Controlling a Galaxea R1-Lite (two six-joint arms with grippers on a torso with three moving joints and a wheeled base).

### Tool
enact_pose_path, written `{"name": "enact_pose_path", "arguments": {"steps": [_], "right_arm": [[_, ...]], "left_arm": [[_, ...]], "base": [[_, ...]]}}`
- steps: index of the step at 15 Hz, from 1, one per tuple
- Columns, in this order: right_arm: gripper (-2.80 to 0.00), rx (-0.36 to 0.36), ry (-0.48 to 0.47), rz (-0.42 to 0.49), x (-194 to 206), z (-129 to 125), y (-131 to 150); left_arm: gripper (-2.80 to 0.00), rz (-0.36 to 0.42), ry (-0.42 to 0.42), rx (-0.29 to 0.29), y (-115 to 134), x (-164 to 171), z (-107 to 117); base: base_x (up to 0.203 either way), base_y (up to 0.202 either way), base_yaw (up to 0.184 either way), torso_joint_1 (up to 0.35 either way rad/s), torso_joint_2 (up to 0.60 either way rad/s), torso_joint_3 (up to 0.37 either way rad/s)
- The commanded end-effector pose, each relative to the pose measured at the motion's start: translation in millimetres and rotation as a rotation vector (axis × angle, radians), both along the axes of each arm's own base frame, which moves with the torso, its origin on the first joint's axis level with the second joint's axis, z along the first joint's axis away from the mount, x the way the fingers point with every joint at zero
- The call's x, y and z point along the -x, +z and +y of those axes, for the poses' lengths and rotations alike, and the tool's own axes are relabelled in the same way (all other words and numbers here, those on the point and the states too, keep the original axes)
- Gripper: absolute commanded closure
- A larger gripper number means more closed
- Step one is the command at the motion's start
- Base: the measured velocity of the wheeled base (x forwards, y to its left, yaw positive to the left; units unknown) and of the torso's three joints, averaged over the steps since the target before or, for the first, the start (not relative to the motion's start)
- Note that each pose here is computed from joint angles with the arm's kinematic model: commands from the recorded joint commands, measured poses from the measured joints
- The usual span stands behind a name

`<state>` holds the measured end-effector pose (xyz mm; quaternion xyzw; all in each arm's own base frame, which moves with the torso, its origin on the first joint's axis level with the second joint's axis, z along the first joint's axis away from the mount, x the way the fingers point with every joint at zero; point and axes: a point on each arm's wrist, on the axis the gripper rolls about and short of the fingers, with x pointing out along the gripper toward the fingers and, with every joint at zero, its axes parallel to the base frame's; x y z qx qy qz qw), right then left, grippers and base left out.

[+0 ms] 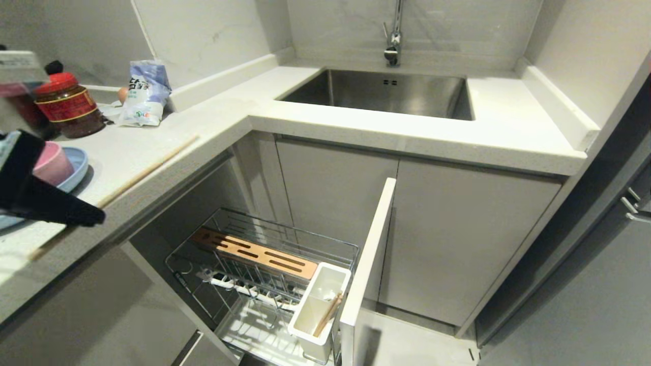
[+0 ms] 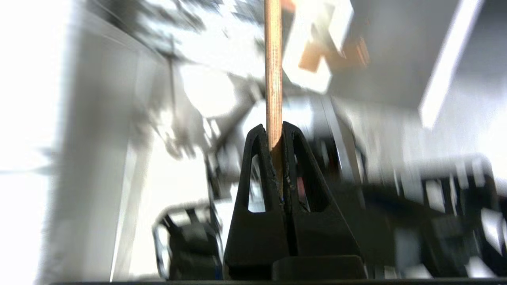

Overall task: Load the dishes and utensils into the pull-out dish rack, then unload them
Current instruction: Take the chopsticks out of the cupboard

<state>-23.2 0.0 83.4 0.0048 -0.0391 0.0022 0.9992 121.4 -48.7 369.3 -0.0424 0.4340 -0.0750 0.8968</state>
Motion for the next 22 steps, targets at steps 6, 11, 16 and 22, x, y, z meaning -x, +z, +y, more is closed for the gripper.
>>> {"name": "enact_pose_path", "arguments": {"steps": [6,11,16,22], "right_arm": [[0.00,0.000,0.001,0.025,-2.0,0.0,-7.2],[0.00,0.000,0.001,0.026,-2.1,0.0,-7.6],[0.00,0.000,0.001,0.025,-2.0,0.0,-7.2],[0.00,0.000,0.001,0.025,-2.0,0.0,-7.2]], "left_arm": [[0.00,-0.237,0.537,-0.169,19.4,30.9,51.0],[0.00,-0.115,0.818,-0.330,11.5,32.2,80.8],[0.00,0.020,0.817,-0.393,-2.0,2.6,98.1],[0.00,0.078,0.797,-0.409,-18.1,-37.5,112.5]], "base": [[0.000,0.000,0.000,0.000,0.00,0.000],[0.000,0.000,0.000,0.000,0.00,0.000],[0.000,0.000,0.000,0.000,0.00,0.000],[0.000,0.000,0.000,0.000,0.00,0.000]]}}
